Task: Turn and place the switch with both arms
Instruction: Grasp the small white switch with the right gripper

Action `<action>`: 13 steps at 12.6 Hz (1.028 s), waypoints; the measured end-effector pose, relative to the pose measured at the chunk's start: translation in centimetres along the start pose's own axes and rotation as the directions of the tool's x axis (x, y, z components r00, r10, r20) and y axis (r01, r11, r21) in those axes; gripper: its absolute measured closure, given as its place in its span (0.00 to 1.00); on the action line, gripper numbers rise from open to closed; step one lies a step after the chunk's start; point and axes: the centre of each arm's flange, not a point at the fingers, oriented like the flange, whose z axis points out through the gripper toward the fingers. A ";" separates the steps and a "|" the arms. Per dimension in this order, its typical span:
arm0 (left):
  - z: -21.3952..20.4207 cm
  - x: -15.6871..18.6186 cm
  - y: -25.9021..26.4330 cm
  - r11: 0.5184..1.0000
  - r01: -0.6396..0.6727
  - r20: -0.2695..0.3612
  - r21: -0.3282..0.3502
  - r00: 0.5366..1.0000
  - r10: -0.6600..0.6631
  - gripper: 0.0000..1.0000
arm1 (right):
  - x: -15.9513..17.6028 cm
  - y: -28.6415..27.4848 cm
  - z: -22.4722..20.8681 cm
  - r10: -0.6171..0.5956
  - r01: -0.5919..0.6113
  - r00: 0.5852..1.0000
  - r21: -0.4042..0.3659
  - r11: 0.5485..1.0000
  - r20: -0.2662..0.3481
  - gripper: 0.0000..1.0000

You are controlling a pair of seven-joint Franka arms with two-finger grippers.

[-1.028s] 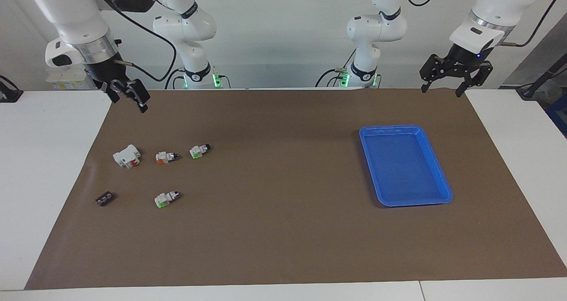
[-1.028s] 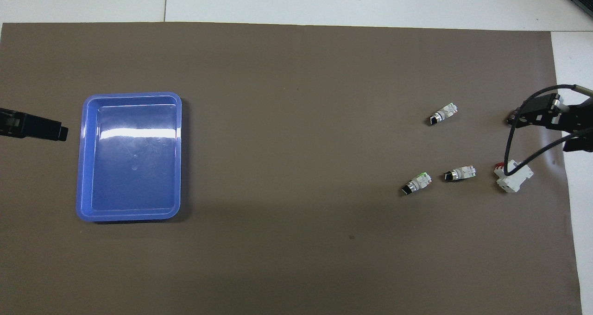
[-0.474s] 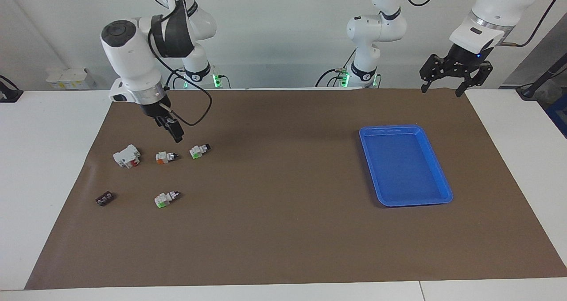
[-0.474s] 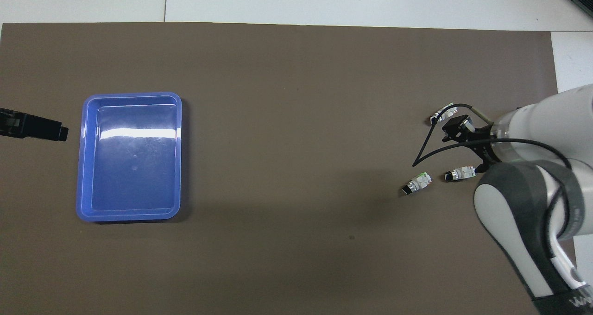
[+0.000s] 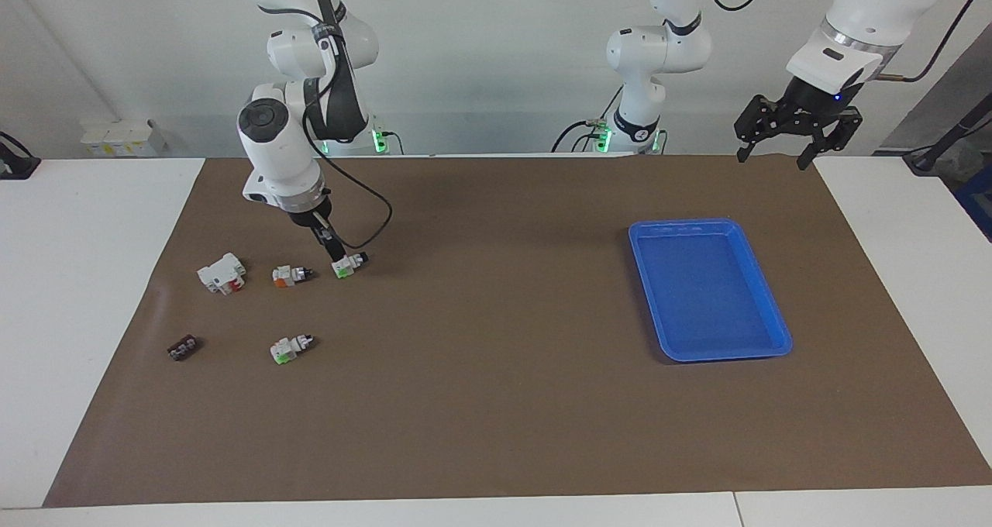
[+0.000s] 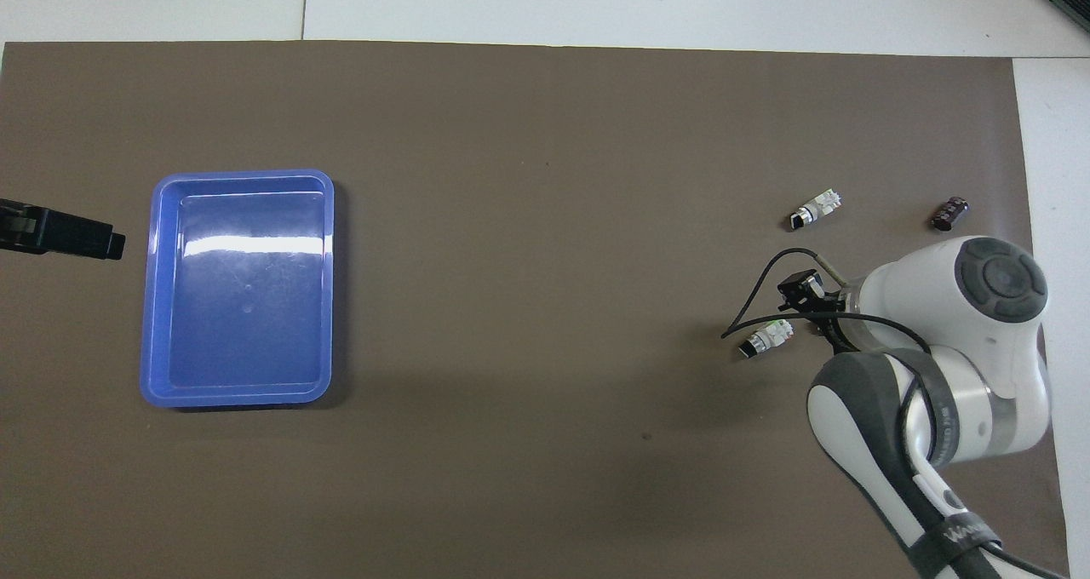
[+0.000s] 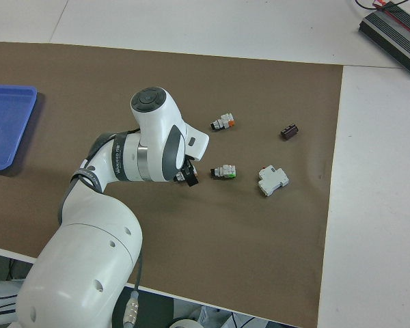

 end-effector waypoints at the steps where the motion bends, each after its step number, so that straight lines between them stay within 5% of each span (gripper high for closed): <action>1: 0.0 0.0 0.0 1.000 0.000 0.001 0.000 1.000 0.000 0.00 | -0.3 0.6 1.5 0.006 -0.006 1.000 0.003 1.000 -0.001 0.00; 13: 0.3 -0.2 -0.9 1.000 0.018 0.012 -0.001 1.000 -0.018 0.00 | -0.1 -0.1 5.2 0.137 -0.137 0.991 0.081 0.987 0.000 0.06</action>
